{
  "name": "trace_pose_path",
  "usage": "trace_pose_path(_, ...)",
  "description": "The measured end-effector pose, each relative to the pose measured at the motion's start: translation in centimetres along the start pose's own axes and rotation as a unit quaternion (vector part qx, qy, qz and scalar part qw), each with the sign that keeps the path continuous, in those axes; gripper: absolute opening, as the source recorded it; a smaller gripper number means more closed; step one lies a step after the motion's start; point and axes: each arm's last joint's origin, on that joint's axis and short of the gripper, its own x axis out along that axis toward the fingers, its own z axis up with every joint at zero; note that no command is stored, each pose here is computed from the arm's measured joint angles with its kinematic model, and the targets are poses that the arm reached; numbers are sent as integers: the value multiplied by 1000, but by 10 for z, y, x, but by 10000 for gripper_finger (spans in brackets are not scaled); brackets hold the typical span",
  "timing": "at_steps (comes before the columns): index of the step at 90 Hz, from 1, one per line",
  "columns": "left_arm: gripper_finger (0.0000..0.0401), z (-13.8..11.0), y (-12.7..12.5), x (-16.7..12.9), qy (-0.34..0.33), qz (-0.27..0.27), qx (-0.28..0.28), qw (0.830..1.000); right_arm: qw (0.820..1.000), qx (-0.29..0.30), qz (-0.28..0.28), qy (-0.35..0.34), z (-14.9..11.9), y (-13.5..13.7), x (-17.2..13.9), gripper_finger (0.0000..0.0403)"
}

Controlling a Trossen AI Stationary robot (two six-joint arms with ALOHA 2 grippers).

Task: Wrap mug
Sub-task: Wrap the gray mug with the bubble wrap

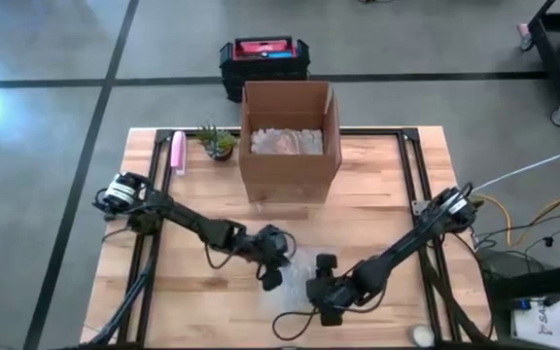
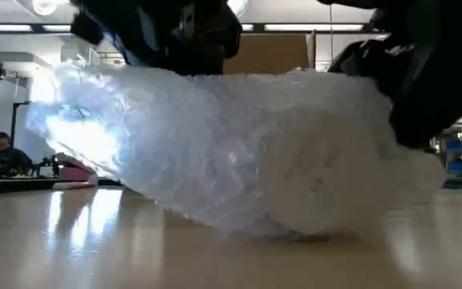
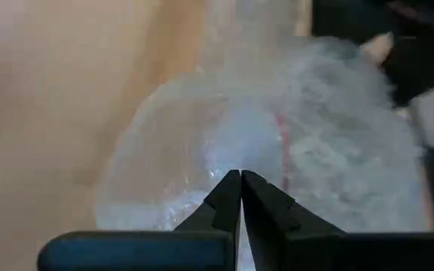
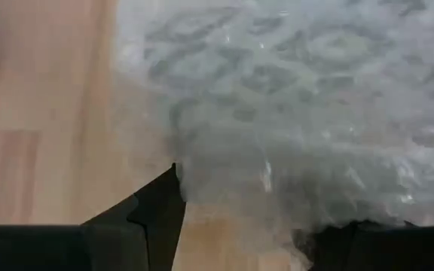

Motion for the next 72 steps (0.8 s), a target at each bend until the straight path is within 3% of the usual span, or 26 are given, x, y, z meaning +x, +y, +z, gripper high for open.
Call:
trace_pose_path(10, 0, -5, 0, 1, 6, -60, -11, 998, 1000, -16, -15, -2, -1, -1, 3, 190)
trace_pose_path(72, 0, 8, -14, -1, -11, -124, -15, 992, 994, -30, -100, -31, 4, -18, 7, 172)
